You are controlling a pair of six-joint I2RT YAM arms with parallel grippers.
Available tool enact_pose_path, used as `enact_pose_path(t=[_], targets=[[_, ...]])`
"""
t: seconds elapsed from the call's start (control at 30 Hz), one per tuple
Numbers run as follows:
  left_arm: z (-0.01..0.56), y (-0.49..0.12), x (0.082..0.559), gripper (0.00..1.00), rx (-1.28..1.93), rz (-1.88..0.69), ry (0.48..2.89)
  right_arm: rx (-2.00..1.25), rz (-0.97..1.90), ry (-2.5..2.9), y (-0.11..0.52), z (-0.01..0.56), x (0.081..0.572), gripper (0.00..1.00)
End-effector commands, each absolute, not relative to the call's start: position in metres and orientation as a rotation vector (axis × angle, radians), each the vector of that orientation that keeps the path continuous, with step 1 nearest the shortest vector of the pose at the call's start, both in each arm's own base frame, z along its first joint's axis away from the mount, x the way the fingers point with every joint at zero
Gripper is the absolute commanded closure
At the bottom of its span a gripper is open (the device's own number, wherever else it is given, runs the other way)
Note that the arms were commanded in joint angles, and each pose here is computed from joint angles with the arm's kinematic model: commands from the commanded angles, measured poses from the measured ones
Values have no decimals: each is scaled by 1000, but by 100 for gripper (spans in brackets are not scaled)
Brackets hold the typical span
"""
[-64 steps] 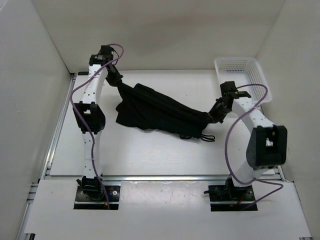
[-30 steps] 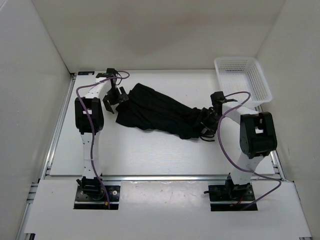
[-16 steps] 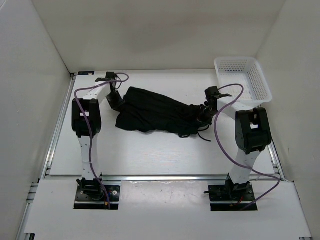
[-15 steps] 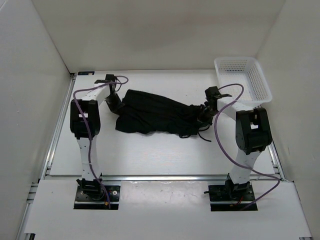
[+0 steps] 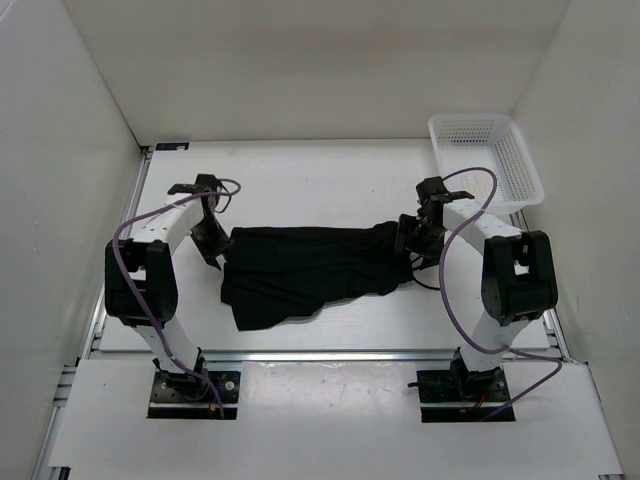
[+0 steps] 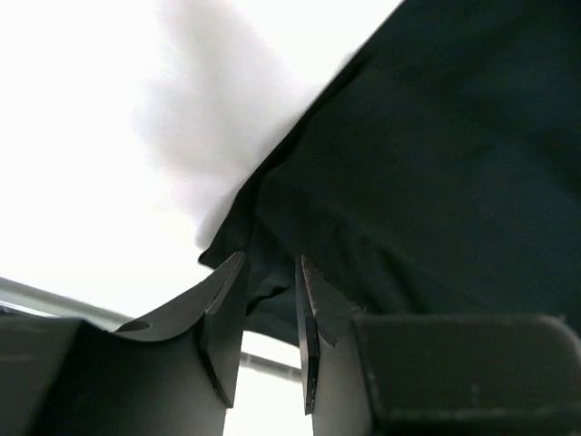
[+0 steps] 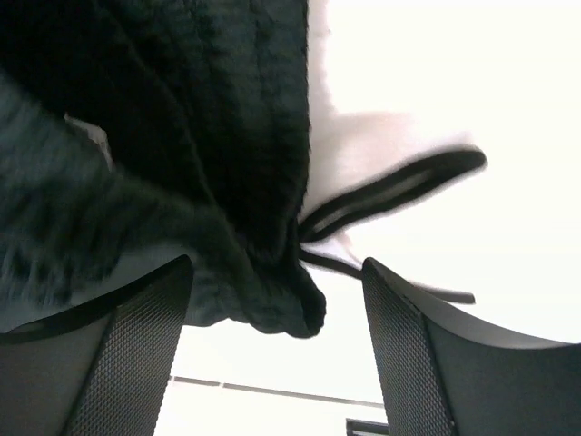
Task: Fold and stack the shorts
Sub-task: Fold the shorts
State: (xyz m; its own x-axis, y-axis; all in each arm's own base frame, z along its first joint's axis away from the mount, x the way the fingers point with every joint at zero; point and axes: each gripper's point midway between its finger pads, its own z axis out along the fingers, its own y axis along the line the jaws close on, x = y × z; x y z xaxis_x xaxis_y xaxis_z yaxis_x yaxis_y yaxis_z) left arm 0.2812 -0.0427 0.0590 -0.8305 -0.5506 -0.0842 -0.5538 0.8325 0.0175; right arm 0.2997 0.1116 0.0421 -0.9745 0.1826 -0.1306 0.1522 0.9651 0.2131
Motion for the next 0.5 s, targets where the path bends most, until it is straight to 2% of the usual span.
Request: enact_pose_path(t=[0.0,0.13,0.17,0.2,0.23,0.47], targets=[[98,-34,311,61,-837,80,2795,214,249,2881,102,76,307,20],[90,-38,323,60,-791,56,2830,213,229,2832,97,94,306,19],[87,-41,327,48,-777,39,2836,213,229,2832,97,96,304,19],[82,-43,326,48,-765,25,2864,212,233,2820,97,100,304,19],[77,-47,331,41,-763,2,2866,212,233,2820,97,100,304,19],[46,-59,349,35,-724,-45,2919,227,219,2815,94,105,298,19]])
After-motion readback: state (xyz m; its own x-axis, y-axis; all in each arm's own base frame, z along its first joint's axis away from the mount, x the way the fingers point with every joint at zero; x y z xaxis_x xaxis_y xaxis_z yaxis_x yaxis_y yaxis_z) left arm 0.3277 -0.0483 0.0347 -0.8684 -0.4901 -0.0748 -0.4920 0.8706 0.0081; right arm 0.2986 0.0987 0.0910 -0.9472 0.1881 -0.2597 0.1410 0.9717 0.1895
